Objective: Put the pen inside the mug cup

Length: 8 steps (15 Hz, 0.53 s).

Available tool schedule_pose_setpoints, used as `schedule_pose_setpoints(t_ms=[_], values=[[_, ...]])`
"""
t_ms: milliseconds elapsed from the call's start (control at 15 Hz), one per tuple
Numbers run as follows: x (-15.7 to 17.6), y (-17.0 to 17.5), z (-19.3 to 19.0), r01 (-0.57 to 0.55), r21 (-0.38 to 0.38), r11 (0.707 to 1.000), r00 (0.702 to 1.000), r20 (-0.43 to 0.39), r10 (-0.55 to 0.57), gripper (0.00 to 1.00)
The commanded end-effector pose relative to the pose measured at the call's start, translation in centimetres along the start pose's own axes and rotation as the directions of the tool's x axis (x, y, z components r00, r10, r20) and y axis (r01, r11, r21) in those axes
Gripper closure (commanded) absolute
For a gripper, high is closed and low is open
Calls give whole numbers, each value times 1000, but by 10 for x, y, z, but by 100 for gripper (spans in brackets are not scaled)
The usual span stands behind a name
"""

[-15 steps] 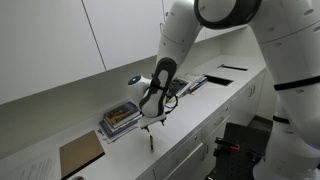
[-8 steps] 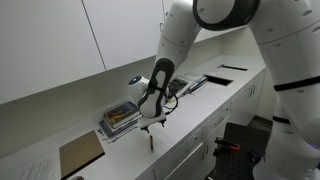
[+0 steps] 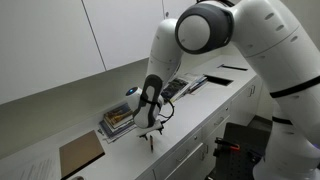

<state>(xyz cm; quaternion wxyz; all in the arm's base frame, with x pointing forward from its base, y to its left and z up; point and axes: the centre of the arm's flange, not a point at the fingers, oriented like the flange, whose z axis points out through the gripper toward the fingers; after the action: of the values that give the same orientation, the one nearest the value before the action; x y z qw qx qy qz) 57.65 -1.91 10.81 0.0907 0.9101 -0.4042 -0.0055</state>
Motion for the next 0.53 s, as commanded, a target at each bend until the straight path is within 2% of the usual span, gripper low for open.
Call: schedule_pose_setpoints(t_ms=[0, 133, 267, 333, 467], values=[[13, -18, 19, 18, -3, 1000, 1000, 12, -18, 0], [16, -25, 30, 22, 16, 1000, 1000, 12, -22, 0], [21, -30, 37, 11, 31, 999, 1000, 15, -12, 9], [24, -32, 41, 2, 36, 999, 1000, 15, -3, 16], [31, -34, 46, -6, 43, 999, 1000, 19, 5, 37]])
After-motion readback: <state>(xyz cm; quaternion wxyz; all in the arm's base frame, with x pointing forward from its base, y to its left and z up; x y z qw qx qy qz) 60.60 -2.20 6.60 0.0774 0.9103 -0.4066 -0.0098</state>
